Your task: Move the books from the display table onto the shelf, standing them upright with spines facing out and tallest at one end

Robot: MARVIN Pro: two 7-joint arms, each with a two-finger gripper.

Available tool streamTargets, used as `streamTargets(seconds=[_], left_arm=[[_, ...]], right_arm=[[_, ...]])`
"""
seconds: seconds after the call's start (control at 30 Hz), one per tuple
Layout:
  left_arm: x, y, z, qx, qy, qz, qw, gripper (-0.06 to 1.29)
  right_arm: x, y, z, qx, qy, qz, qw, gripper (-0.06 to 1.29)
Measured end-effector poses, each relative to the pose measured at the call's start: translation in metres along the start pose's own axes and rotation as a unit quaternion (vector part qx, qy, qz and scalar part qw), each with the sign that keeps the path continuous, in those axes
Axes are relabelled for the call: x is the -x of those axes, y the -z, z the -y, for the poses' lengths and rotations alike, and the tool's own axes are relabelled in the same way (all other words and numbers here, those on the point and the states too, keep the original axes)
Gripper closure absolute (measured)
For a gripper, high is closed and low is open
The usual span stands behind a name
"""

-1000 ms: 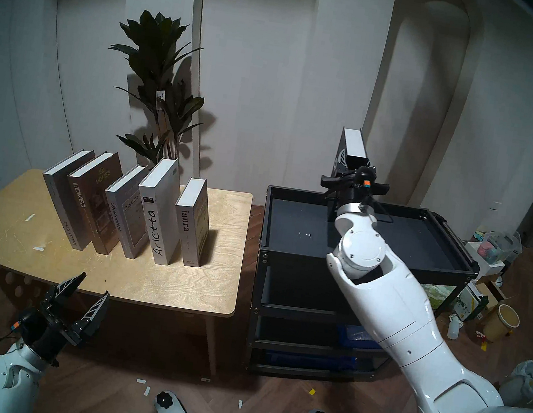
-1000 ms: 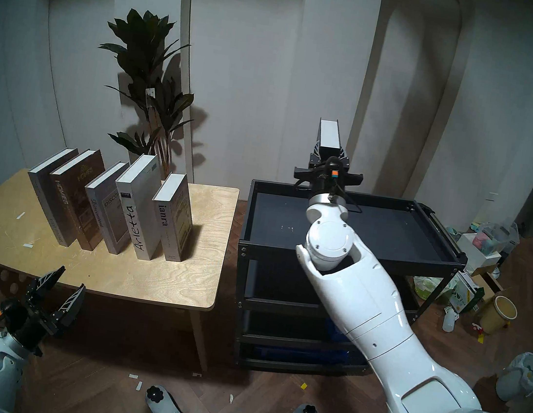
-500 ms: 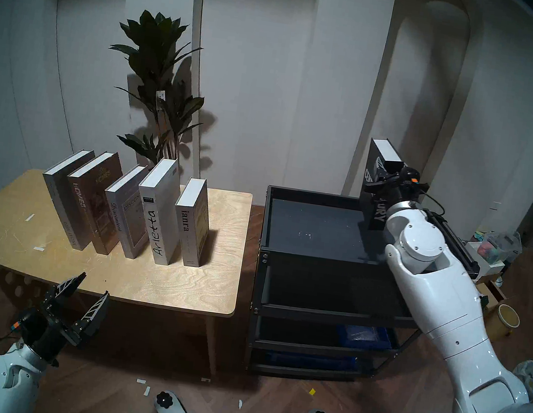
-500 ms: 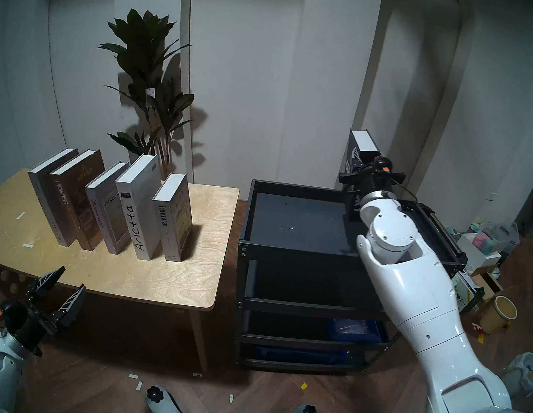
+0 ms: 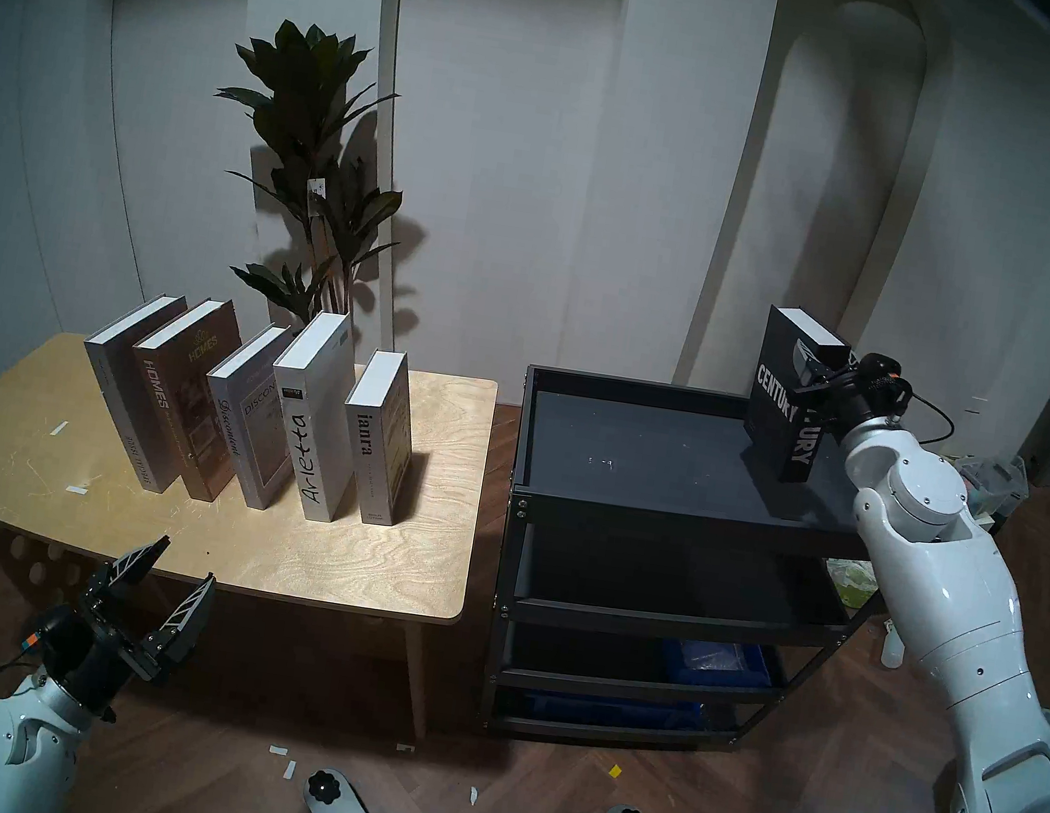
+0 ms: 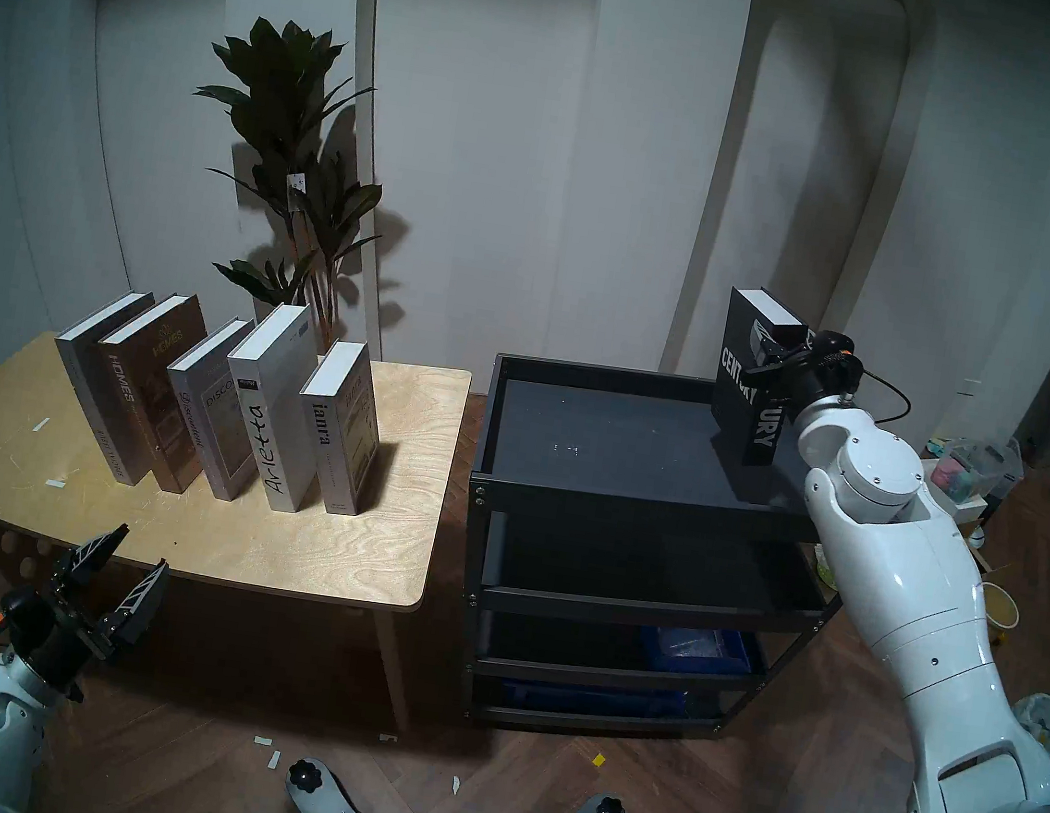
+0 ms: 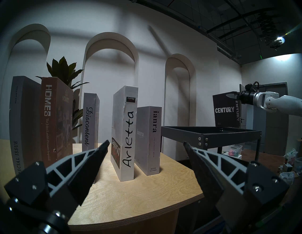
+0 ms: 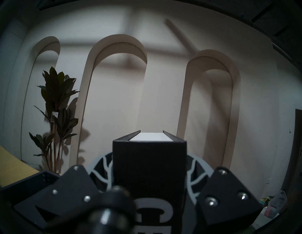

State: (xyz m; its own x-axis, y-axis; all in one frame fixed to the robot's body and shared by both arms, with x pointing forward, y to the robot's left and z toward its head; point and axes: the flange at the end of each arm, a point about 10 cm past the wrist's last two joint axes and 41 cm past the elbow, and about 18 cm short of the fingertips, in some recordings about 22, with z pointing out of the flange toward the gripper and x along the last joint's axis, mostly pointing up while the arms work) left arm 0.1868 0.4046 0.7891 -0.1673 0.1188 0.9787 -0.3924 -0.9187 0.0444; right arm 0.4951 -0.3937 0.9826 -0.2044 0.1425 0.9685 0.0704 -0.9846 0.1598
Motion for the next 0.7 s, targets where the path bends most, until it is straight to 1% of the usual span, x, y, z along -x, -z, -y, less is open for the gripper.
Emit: streamTargets(seconds=[0.03, 0.1, 0.2, 0.3, 0.33, 0.37, 0.43, 0.53, 0.63, 0.7], left_arm=[[0.0, 0.0, 0.0, 0.0, 0.0, 0.0, 1.0, -0.01], [0.0, 0.0, 0.0, 0.0, 0.0, 0.0, 1.0, -0.01], [0.0, 0.0, 0.0, 0.0, 0.0, 0.0, 1.0, -0.01], [0.0, 0.0, 0.0, 0.0, 0.0, 0.0, 1.0, -0.01], [0.0, 0.0, 0.0, 0.0, 0.0, 0.0, 1.0, -0.01], [0.0, 0.0, 0.0, 0.0, 0.0, 0.0, 1.0, -0.01], [0.0, 0.0, 0.0, 0.0, 0.0, 0.0, 1.0, -0.01], [0.0, 0.0, 0.0, 0.0, 0.0, 0.0, 1.0, -0.01], [0.0, 0.0, 0.0, 0.0, 0.0, 0.0, 1.0, -0.01], [0.0, 0.0, 0.0, 0.0, 0.0, 0.0, 1.0, -0.01]], right_arm=[[0.003, 0.002, -0.008, -0.004, 0.0, 0.003, 1.0, 0.7], [0.004, 0.004, -0.014, -0.006, 0.0, 0.005, 1.0, 0.7], [0.006, 0.007, -0.03, -0.01, 0.003, 0.005, 0.9999, 0.7], [0.003, 0.009, -0.047, -0.007, 0.01, -0.004, 0.9999, 0.7], [0.002, 0.009, -0.05, -0.006, 0.011, -0.007, 0.9999, 0.7], [0.0, 0.01, -0.055, -0.003, 0.014, -0.013, 0.9998, 0.7], [-0.001, 0.011, -0.06, 0.001, 0.016, -0.018, 0.9997, 0.7], [-0.003, 0.013, -0.074, 0.017, 0.02, -0.038, 0.9989, 0.7], [0.0, 0.015, -0.082, 0.029, 0.02, -0.045, 0.9984, 0.7], [0.006, 0.016, -0.087, 0.037, 0.018, -0.046, 0.9981, 0.7]])
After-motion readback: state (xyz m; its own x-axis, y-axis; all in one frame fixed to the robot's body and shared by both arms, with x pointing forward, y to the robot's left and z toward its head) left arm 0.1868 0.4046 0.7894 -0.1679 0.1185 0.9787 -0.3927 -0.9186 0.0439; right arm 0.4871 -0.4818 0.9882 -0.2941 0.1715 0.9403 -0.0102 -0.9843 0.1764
